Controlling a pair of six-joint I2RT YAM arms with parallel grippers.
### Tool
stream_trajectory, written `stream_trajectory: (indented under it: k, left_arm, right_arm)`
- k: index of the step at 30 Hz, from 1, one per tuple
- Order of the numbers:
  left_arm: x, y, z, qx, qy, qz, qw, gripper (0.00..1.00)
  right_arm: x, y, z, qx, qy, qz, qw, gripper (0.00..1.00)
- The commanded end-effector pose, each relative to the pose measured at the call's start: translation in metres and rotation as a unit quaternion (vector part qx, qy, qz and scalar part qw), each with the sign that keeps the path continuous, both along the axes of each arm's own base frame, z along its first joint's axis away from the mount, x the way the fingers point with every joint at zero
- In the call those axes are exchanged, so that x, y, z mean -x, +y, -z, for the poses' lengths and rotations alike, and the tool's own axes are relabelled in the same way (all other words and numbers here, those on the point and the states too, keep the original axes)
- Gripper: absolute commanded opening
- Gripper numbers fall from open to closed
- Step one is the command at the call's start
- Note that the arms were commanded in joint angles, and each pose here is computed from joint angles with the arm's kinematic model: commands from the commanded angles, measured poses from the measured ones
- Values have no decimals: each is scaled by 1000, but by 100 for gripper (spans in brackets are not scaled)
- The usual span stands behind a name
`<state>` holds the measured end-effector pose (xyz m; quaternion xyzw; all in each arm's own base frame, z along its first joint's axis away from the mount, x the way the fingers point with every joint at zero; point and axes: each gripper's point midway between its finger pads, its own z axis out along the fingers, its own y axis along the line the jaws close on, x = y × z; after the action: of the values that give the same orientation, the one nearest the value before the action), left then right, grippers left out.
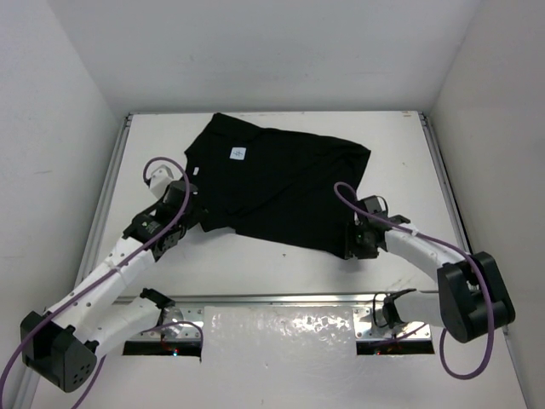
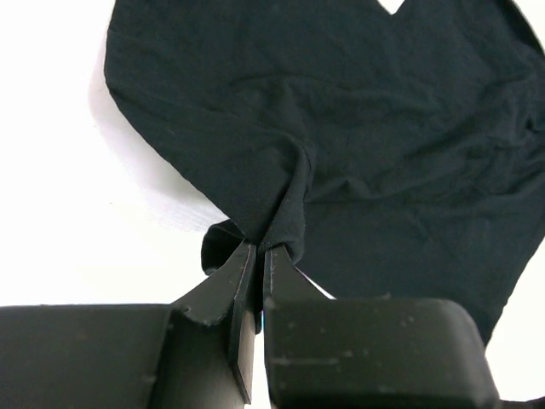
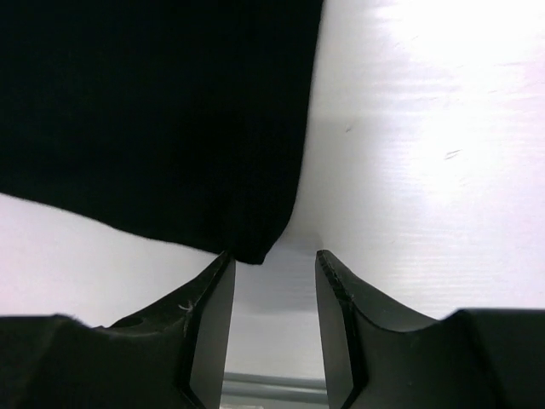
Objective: Fold and stack the t-shirts
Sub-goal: Flatten out the tshirt
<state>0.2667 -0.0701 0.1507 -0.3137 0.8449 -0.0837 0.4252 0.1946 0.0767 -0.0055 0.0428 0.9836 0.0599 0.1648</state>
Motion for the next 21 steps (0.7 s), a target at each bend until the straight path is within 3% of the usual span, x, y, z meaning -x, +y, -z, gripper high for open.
stream_trajectory:
  k: [1, 11, 14, 17, 20, 21]
  left_arm:
    - [-14, -2, -41, 14, -51, -6, 999, 0]
    - [-21, -6, -48, 17, -52, -2, 998, 0]
    - [-21, -5, -48, 16, -54, -4, 998, 0]
    - [-21, -4, -51, 14, -55, -5, 998, 0]
    - [-21, -2, -55, 9, -59, -9, 998, 0]
    - [-22, -1, -57, 6, -61, -12, 998, 0]
  right_arm:
    - [-7, 2, -6, 30, -15, -32, 999, 43]
    - [-25, 3, -7, 46, -36, -53, 997, 40]
    - [-26, 5, 1, 49, -19, -59, 997, 27]
    - [-26, 7, 3, 47, -18, -58, 997, 26]
    - [-29, 12, -4, 41, -31, -62, 997, 14]
    - [-32, 12, -10, 42, -35, -61, 997, 1]
